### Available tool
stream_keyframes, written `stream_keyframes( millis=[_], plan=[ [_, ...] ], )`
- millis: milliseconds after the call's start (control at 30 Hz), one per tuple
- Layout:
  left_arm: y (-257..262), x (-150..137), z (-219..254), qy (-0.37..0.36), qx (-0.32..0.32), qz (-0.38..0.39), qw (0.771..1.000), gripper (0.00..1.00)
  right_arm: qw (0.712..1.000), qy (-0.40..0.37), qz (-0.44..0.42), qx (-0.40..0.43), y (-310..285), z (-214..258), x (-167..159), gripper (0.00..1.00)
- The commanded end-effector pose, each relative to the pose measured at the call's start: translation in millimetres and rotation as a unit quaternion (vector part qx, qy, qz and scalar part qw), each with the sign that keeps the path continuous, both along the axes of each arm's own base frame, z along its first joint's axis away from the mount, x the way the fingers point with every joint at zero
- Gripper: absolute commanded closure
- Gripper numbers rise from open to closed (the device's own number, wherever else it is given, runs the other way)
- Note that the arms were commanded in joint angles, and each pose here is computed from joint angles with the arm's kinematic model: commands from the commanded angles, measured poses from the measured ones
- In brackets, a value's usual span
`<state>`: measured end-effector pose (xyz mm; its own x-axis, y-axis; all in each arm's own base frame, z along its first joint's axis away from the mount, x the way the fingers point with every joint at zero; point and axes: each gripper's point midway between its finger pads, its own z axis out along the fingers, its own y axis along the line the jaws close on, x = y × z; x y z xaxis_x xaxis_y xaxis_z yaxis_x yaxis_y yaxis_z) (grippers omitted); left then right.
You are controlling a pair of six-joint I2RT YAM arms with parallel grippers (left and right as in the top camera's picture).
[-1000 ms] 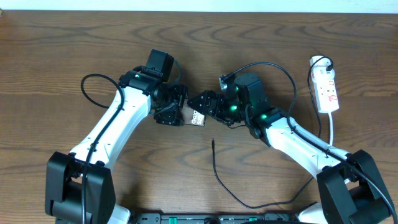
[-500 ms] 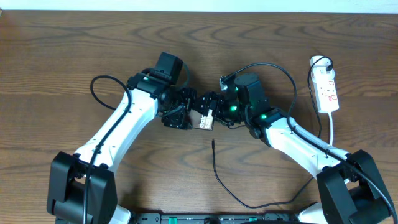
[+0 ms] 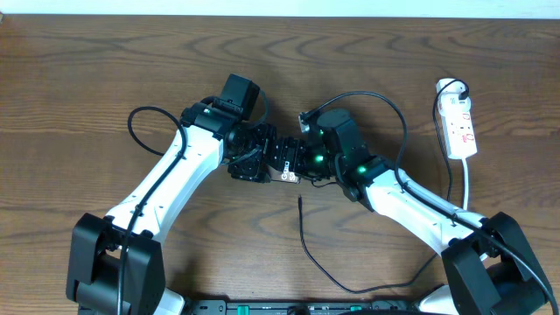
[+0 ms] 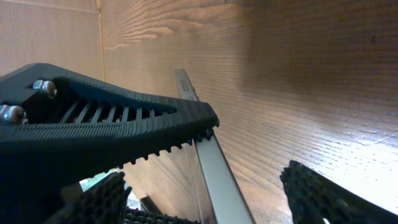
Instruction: Plug charger to phone and switch on socket
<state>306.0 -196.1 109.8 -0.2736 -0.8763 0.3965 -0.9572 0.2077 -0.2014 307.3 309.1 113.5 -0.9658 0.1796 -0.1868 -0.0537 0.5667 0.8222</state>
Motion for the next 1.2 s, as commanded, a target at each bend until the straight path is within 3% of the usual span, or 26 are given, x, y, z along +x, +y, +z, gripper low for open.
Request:
stream_keyframes(
  millis=[0, 500, 733, 1167],
  plan=[
    [-8.0, 5.5, 20.9, -0.022, -0.023, -0.002, 0.999, 0.93, 1.000, -0.011, 0.003, -0.004, 5.3, 2.2, 1.0, 0.28],
    [-8.2, 5.6, 21.0, -0.023, -0.023, -0.002, 0.999, 0.93, 1.000, -0.022, 0.008, -0.010, 4.8, 1.7, 1.7, 0.53],
    [-11.8, 3.3, 21.0, -0.023, -0.024, -0.008, 0.999, 0.93, 1.000, -0.022, 0.010, -0.010, 6.3, 1.6, 0.3, 0.51],
    [-13.9, 2.0, 21.1, -0.023, -0.024, -0.012, 0.999, 0.93, 1.000, -0.023, 0.010, -0.011, 6.5, 1.5, 0.3, 0.74]
  ],
)
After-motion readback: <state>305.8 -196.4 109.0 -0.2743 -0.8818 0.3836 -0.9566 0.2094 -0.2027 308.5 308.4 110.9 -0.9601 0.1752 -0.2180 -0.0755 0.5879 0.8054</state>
